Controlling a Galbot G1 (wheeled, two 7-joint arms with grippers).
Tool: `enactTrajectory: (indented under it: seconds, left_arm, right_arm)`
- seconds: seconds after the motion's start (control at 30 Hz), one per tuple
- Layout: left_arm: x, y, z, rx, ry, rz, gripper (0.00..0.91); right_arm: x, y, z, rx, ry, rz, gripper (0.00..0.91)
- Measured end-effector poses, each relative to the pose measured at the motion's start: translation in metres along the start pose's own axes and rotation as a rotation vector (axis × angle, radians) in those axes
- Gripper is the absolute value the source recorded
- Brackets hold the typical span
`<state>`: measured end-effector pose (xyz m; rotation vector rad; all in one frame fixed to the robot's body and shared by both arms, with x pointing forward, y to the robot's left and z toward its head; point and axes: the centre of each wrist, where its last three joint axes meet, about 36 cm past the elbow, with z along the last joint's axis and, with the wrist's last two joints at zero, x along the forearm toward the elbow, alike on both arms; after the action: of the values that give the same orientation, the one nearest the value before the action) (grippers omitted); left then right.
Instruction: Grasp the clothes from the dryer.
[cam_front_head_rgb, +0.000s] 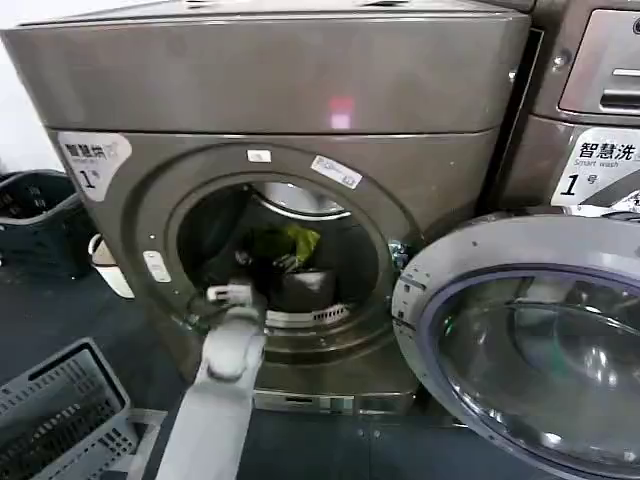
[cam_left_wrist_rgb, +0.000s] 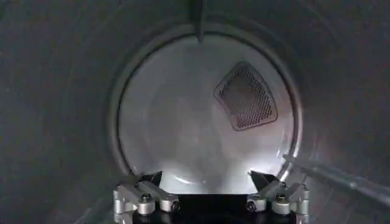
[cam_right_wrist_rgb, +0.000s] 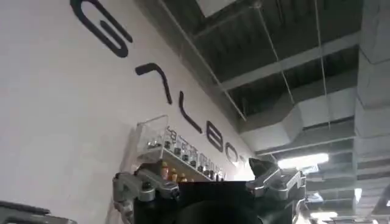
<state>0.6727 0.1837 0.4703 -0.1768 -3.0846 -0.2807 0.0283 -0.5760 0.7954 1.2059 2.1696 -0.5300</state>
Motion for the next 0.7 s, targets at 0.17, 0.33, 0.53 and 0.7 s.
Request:
enactTrajectory:
  seconds: [0.17,0.33,0.53,0.7]
  left_arm:
    - [-0.034,0.01,0.002,-0.145,0.059,0.181,0.907]
    - [-0.058,0.022,-0.001,-0.358,0.064,0.433,0.907]
    - [-0.076,0.045,-0.005,-0.666,0.117,0.672,0.907]
    - [-0.083,0.072,-0.013,-0.947,0.274,0.789,0.907]
  right_arm:
    - [0.0,0.004,0.003,-0.01,0.003,-0.011,0.907]
    - [0.002,0.003,0.005,-0.011,0.005,-0.012,0.907]
    - [0.004,0.004,0.003,-0.006,0.004,-0.016,0.907]
    - [0.004,0.007,0.001,-0.003,0.0,-0.027,0.907]
